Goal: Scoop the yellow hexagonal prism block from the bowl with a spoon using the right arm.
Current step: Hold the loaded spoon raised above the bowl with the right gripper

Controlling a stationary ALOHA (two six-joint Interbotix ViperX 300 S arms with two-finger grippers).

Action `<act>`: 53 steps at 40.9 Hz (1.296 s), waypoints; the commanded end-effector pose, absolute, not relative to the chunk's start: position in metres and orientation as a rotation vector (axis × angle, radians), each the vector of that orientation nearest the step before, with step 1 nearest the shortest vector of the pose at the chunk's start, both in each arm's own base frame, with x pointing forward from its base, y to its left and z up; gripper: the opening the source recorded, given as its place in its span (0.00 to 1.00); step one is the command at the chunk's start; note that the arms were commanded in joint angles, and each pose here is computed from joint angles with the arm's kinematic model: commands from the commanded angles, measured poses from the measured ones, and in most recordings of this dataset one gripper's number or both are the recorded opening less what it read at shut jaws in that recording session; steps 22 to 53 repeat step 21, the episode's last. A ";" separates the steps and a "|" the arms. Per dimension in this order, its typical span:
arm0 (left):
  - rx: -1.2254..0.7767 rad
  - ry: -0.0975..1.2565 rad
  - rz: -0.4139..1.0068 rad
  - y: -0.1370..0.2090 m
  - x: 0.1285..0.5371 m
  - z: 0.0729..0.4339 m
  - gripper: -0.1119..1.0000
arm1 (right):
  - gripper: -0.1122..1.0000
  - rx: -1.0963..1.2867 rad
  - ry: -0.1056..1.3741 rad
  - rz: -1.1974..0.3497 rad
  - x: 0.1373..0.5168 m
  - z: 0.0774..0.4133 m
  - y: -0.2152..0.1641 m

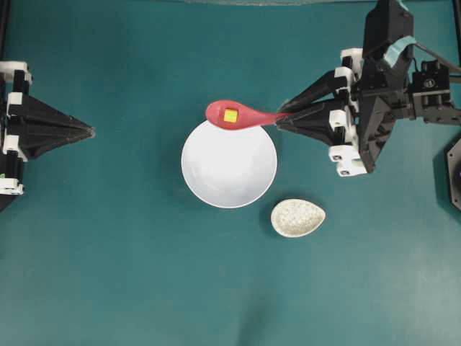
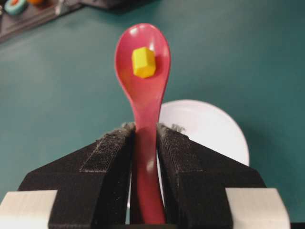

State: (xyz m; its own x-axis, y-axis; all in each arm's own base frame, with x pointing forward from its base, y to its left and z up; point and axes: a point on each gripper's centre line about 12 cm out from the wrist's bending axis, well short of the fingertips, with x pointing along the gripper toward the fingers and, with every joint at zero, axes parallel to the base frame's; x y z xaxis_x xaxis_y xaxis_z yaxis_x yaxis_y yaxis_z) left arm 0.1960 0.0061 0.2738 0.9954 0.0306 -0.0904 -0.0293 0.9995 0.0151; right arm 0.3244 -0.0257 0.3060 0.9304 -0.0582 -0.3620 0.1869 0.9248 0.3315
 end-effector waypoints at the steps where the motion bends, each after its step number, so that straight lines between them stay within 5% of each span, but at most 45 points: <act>1: 0.020 0.059 0.031 0.006 0.198 0.284 0.09 | 0.29 0.368 0.323 -0.123 0.325 0.315 -0.025; 53: 0.016 0.057 0.031 0.006 0.198 0.284 0.10 | 0.29 0.368 0.328 -0.124 0.325 0.314 -0.025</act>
